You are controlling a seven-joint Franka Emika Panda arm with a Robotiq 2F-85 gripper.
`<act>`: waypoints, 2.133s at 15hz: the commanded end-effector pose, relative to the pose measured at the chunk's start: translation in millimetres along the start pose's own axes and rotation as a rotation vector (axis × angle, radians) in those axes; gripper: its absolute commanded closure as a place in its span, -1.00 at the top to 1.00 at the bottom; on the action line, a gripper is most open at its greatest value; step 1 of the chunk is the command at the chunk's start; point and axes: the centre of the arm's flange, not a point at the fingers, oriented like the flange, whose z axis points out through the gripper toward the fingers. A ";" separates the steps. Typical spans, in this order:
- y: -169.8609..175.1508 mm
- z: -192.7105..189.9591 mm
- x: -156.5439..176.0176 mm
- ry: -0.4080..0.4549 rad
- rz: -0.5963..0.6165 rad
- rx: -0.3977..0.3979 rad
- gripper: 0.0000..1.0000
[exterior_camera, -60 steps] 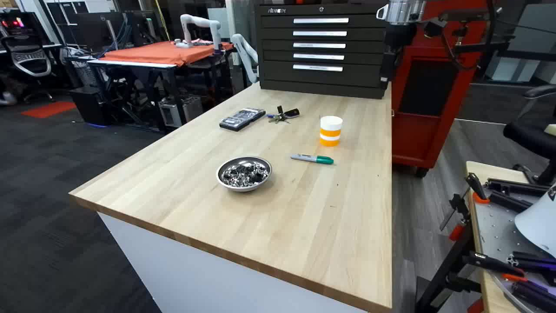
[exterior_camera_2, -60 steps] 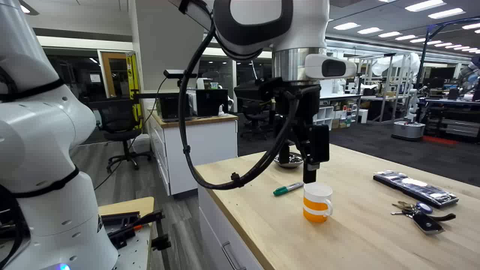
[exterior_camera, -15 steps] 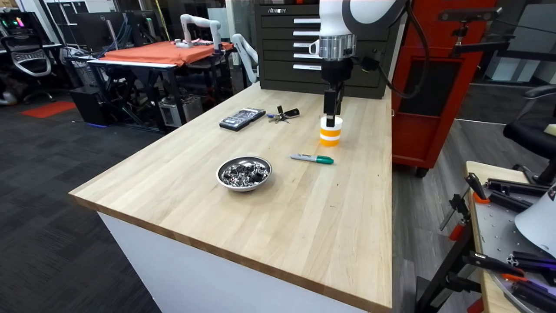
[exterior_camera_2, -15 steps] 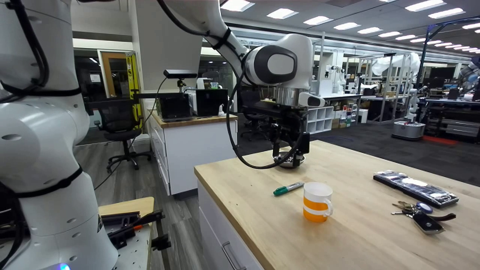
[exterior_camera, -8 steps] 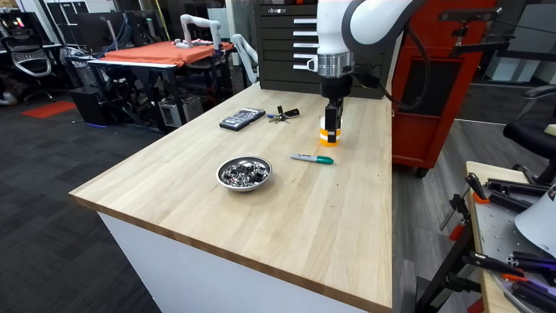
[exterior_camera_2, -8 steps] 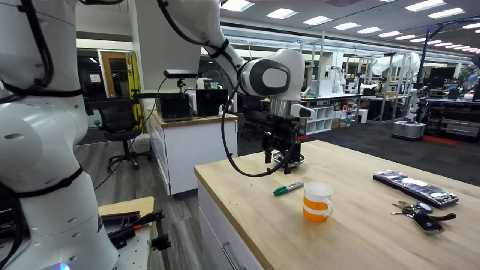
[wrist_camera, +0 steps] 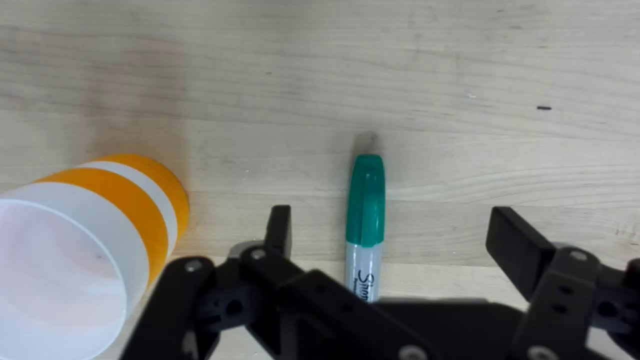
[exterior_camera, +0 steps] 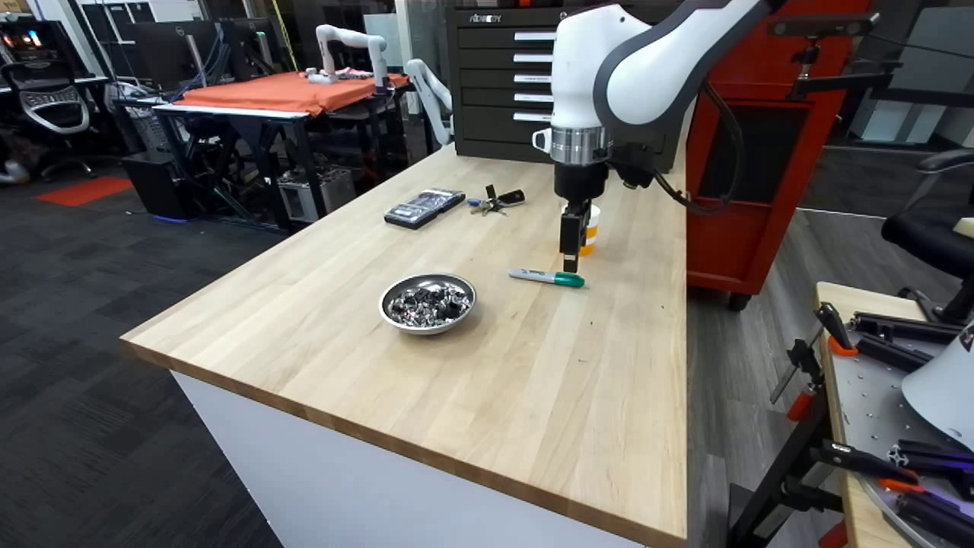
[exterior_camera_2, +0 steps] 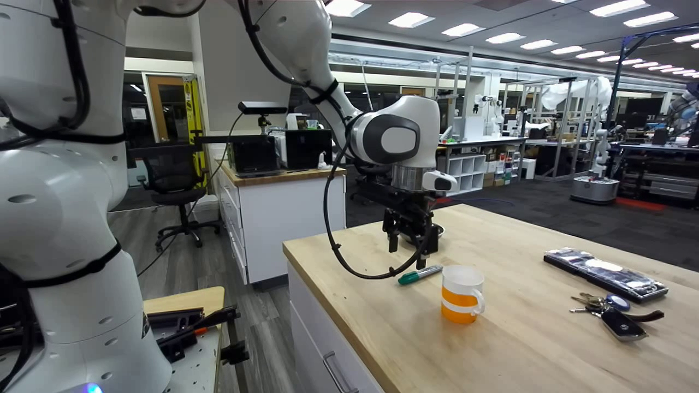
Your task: Put the marker inside the cup
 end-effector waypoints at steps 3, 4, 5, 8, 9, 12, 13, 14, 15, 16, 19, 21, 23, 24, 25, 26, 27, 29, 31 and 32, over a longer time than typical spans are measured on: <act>-0.5 16.0 1.4 0.026 0.007 0.013 1.00; -1.4 19.4 1.7 0.026 0.004 0.016 1.00; -2.0 21.6 2.1 0.026 0.001 0.017 1.00; -3.6 29.1 3.8 0.032 -0.009 0.019 1.00; -3.7 31.4 4.3 0.033 -0.011 0.021 1.00; -4.5 35.9 5.0 0.036 -0.019 0.020 1.00; -4.5 37.6 5.0 0.037 -0.022 0.020 0.73; -4.0 38.9 4.9 0.039 -0.023 0.021 0.45; -3.3 39.9 4.8 0.038 -0.024 0.021 0.34; -1.6 40.3 4.4 0.039 -0.024 0.020 0.18; 3.2 38.2 5.4 0.046 -0.026 0.015 -0.21; 6.2 36.7 6.3 0.051 -0.026 0.013 -0.48; 9.7 36.6 5.6 0.057 -0.020 0.014 -0.74; 11.9 37.1 4.4 0.058 -0.013 0.015 -0.86; 13.5 37.2 3.8 0.060 -0.010 0.018 -0.96; 15.4 37.4 2.9 0.061 -0.004 0.019 -0.89; 17.2 36.8 2.5 0.062 -0.001 0.020 -0.89; 19.6 30.6 2.7 0.061 0.005 0.023 -0.88; 21.6 18.8 4.0 0.064 0.003 0.021 -0.88; 22.4 10.3 5.3 0.068 -0.002 0.021 -0.88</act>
